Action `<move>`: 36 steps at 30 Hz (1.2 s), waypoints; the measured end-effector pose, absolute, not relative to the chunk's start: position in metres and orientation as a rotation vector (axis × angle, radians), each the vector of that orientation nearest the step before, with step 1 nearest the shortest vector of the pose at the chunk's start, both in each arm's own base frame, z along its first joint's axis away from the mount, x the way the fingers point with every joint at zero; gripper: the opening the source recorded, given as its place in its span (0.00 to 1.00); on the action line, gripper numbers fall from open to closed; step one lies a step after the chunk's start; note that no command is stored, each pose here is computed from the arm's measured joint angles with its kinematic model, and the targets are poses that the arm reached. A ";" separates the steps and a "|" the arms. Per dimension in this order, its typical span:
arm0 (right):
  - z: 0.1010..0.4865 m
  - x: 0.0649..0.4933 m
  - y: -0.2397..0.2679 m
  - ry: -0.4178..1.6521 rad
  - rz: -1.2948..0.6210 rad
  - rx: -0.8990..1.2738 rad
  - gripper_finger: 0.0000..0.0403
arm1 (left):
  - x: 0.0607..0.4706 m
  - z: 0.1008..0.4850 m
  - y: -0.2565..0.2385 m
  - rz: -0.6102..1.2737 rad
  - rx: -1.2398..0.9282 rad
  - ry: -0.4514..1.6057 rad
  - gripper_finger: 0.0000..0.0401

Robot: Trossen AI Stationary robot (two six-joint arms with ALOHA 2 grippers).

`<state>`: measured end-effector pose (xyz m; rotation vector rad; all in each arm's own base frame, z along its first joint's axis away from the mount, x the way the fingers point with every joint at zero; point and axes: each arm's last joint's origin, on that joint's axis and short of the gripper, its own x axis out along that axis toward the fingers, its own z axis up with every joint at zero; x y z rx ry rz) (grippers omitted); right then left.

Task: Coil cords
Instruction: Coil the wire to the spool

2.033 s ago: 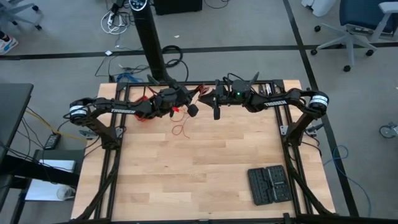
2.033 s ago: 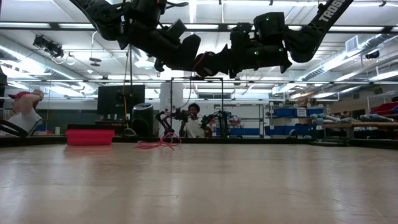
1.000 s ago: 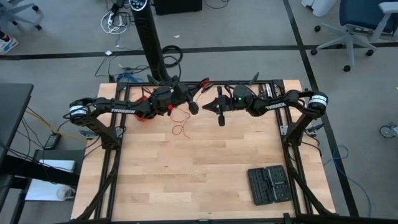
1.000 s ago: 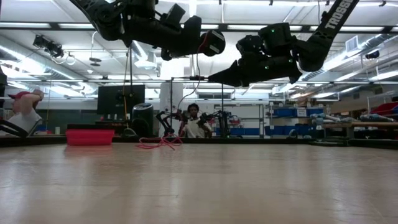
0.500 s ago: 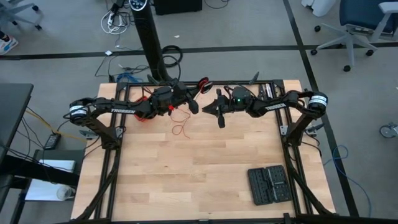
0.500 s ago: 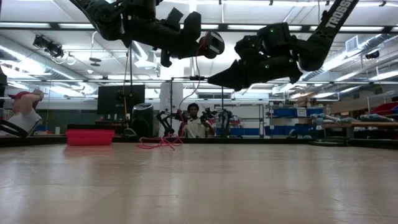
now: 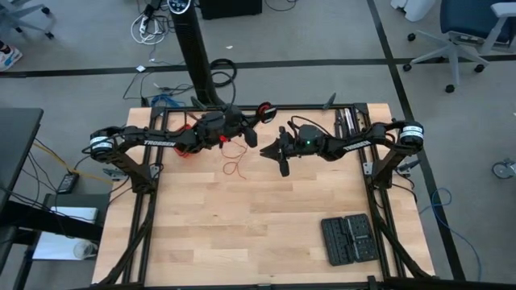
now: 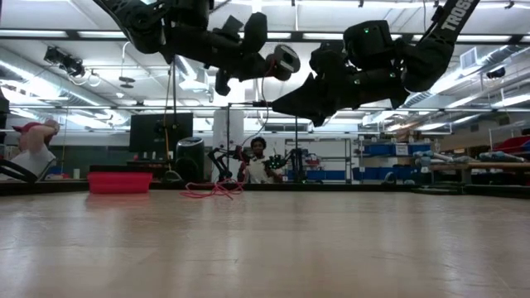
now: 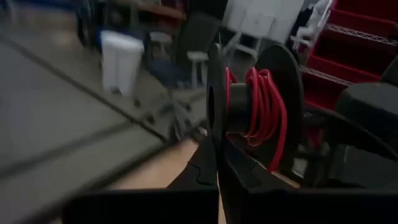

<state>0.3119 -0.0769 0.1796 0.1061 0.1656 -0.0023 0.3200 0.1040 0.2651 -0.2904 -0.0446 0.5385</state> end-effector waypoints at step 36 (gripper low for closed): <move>0.156 0.317 -0.113 -0.065 0.023 0.147 0.18 | 0.322 0.300 0.104 0.468 -0.171 -0.075 0.00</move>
